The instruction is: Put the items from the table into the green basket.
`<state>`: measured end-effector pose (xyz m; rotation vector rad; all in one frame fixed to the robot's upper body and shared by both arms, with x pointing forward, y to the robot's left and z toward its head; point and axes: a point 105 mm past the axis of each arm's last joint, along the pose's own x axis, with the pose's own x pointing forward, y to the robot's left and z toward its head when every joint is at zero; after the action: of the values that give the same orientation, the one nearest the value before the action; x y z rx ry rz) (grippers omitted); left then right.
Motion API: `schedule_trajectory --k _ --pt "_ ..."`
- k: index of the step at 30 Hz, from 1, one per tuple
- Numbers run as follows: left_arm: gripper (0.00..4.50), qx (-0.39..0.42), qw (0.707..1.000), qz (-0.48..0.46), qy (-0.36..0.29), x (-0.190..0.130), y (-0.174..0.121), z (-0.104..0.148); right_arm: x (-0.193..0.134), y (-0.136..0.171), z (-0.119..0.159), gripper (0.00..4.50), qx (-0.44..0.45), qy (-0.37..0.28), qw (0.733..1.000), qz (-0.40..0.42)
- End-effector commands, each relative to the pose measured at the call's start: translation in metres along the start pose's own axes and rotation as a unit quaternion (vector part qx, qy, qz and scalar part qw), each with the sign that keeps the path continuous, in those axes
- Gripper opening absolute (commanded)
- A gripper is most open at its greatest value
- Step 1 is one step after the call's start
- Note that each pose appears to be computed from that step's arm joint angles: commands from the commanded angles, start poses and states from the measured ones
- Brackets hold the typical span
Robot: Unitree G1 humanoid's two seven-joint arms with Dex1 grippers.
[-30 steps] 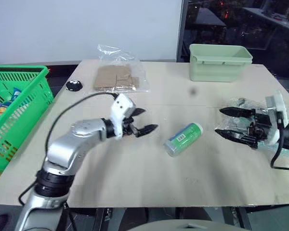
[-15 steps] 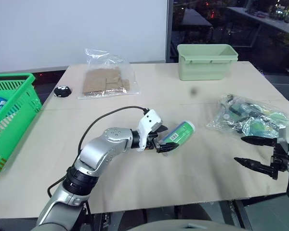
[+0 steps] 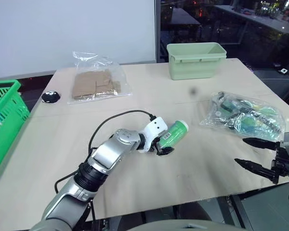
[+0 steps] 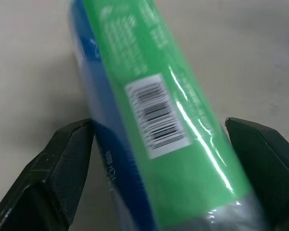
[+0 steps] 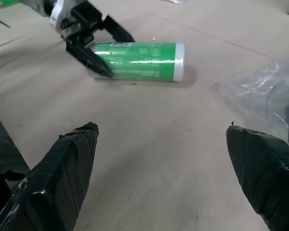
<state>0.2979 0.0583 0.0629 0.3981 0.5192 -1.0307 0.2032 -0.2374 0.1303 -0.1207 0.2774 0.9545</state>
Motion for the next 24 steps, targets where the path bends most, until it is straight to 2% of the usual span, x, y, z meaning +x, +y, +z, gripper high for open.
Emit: schedule_trajectory --k 1,2,4,8,11,14,18,19,21,24 --pt "2.94 -0.001 0.999 0.033 0.006 0.001 0.007 -0.004 -0.004 -0.001 0.011 4.5 -0.03 -0.013 0.999 -0.01" --pt "2.6 0.0 0.999 0.043 0.004 0.001 0.009 -0.003 -0.004 -0.002 0.011 4.5 -0.031 -0.013 0.999 -0.01" --pt "2.43 -0.008 0.998 0.061 -0.013 0.0 0.015 0.002 -0.005 -0.003 0.011 4.5 -0.032 -0.012 0.999 -0.01" --pt "2.4 -0.019 0.995 0.082 -0.046 -0.008 0.024 0.007 -0.001 -0.003 0.014 4.5 -0.038 -0.021 0.999 -0.001" --pt "2.4 -0.045 0.985 0.139 -0.091 -0.028 0.046 0.012 0.009 0.0 0.021 4.5 -0.058 -0.036 0.997 0.029" --pt "2.4 -0.045 0.968 0.22 -0.11 -0.063 0.076 0.005 0.024 0.003 0.034 4.5 -0.081 -0.052 0.994 0.059" --pt "2.4 -0.034 0.936 0.326 -0.125 -0.127 0.112 -0.008 0.045 0.003 0.067 4.5 -0.091 -0.111 0.985 0.099" --pt "2.4 -0.038 0.919 0.368 -0.136 -0.149 0.125 -0.008 0.052 0.003 0.077 4.5 -0.095 -0.124 0.981 0.113" --pt "2.4 -0.047 0.896 0.415 -0.153 -0.175 0.137 -0.006 0.059 0.003 0.088 4.5 -0.099 -0.138 0.977 0.129" --pt "2.4 -0.062 0.827 0.528 -0.183 -0.239 0.159 0.001 0.074 0.007 0.111 4.5 -0.11 -0.17 0.964 0.172"
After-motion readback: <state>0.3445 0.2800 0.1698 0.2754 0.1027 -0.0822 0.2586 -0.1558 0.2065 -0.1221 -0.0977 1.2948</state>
